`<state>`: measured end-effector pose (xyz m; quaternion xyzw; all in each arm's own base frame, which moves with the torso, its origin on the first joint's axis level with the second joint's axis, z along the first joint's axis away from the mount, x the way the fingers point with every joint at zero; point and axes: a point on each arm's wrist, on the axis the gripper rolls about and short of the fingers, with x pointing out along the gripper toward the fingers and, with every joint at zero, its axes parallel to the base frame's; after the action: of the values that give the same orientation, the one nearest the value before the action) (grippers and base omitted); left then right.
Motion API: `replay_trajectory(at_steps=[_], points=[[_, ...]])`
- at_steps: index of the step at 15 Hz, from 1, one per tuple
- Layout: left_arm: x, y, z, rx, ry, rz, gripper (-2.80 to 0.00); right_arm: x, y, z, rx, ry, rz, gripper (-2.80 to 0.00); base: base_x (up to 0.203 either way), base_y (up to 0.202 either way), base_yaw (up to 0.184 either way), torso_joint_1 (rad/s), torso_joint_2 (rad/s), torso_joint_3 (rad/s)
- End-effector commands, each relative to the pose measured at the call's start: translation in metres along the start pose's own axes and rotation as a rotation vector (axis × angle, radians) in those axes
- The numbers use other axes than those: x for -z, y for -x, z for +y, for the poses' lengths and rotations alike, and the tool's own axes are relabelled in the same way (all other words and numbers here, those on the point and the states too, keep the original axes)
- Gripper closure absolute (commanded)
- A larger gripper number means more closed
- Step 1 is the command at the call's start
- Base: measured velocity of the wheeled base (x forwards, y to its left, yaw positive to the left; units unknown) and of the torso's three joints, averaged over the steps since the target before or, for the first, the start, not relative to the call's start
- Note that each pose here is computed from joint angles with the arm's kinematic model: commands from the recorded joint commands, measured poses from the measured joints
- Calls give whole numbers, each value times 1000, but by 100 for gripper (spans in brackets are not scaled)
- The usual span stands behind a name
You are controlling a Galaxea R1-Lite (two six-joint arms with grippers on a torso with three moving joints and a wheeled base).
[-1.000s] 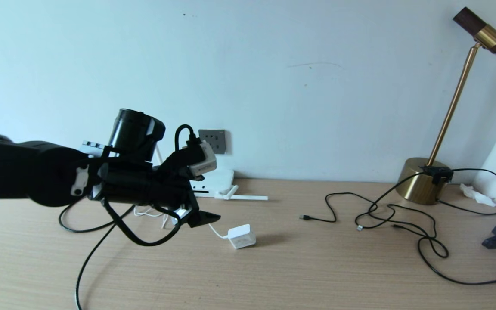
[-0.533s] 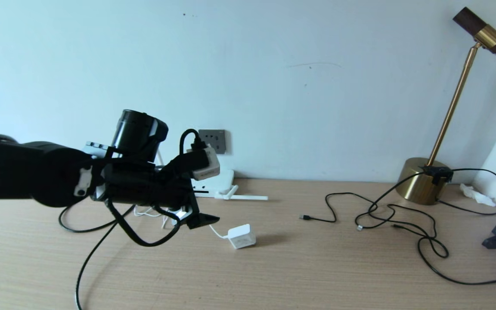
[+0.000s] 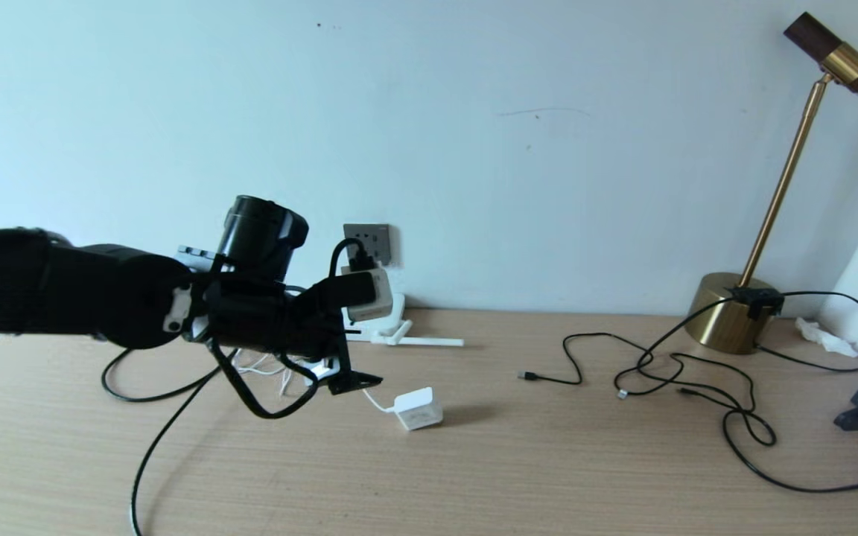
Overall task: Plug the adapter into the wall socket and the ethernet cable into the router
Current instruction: Pick up plug
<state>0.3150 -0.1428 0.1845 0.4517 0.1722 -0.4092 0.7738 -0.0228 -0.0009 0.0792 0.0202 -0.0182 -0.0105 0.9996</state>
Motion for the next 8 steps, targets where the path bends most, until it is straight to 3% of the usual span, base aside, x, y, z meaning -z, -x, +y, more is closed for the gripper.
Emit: replay_trajectory(at_steps=[1,8], points=[[-7,-21,-3,39,-20,-7,-280,3,-1,0,0,0,10,0,0,0,0,0,0,0],[-40,-30,-16,215,-53,4,-280,3,-1,0,0,0,10,0,0,0,0,0,0,0]])
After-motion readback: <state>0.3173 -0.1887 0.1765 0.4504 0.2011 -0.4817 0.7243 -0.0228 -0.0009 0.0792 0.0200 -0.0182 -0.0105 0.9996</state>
